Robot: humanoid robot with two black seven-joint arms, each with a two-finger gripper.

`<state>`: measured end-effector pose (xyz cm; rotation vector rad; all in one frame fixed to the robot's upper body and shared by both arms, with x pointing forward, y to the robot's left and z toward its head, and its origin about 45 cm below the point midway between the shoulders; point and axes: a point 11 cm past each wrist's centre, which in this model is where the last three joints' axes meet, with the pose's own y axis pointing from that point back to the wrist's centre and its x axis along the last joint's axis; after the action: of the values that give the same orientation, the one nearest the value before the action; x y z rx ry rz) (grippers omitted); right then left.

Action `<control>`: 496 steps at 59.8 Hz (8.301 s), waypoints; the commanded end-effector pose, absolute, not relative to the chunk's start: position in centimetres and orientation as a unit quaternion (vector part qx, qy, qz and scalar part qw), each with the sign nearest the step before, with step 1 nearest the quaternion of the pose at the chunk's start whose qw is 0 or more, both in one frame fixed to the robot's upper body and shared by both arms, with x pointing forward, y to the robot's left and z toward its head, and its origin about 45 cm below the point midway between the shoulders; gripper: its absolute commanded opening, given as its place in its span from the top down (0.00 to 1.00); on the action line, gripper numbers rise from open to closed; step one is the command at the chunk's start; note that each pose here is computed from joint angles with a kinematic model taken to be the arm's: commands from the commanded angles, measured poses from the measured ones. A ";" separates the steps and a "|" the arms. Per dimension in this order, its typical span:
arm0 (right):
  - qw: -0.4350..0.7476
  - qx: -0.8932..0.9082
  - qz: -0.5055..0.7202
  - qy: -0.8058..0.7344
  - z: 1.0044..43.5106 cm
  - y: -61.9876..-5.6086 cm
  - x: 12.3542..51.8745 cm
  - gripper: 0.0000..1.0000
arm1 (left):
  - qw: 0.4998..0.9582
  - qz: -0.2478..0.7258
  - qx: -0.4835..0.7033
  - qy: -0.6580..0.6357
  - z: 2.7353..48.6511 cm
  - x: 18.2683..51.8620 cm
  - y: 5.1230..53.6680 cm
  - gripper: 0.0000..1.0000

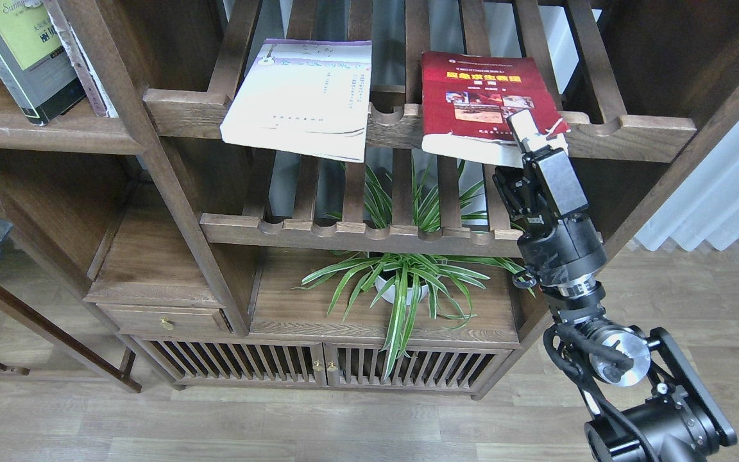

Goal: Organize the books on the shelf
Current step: 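Grasp the red book's lower edge with the right gripper, then pull the red book down and hold it with both grippers, then carry the red book with the left gripper to the side shelf, then release the red book onto the side shelf and withdraw left gripper, then reach the right gripper up toward the white booklet on the top shelf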

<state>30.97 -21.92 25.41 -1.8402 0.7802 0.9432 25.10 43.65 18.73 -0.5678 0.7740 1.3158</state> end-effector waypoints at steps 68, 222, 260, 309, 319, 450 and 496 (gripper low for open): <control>0.421 -0.703 0.452 0.352 18.6 -22.7 25.2 0.96 | 0.659 0.586 -0.224 0.416 13.6 23.9 42.3 0.00; 0.183 -0.673 0.655 0.290 5.4 -11.3 12.7 0.00 | 0.586 0.348 -0.252 0.687 6.0 17.0 18.0 0.96; 0.158 -0.662 0.669 0.299 3.7 -11.6 11.6 0.00 | 0.726 0.512 -0.257 0.380 24.9 21.8 42.6 0.96; 0.155 -0.661 0.669 0.304 3.4 -11.8 11.6 0.00 | 0.768 0.611 -0.176 0.080 37.7 26.9 49.4 0.96; 0.156 -0.660 0.668 0.305 3.4 -11.9 11.7 0.00 | 0.768 0.622 -0.153 0.025 39.6 29.8 48.5 0.96; 0.161 -0.661 0.665 0.309 3.5 -12.1 12.0 0.00 | 0.808 0.577 -0.117 0.021 43.9 43.2 41.3 0.65; 0.212 -0.672 0.635 0.316 5.7 -12.7 15.0 0.00 | 0.762 0.565 -0.239 0.206 30.1 31.1 45.3 0.50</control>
<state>13.59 -12.47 4.58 -1.8773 0.8828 1.8300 32.63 45.83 32.95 -0.4984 0.3601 1.2324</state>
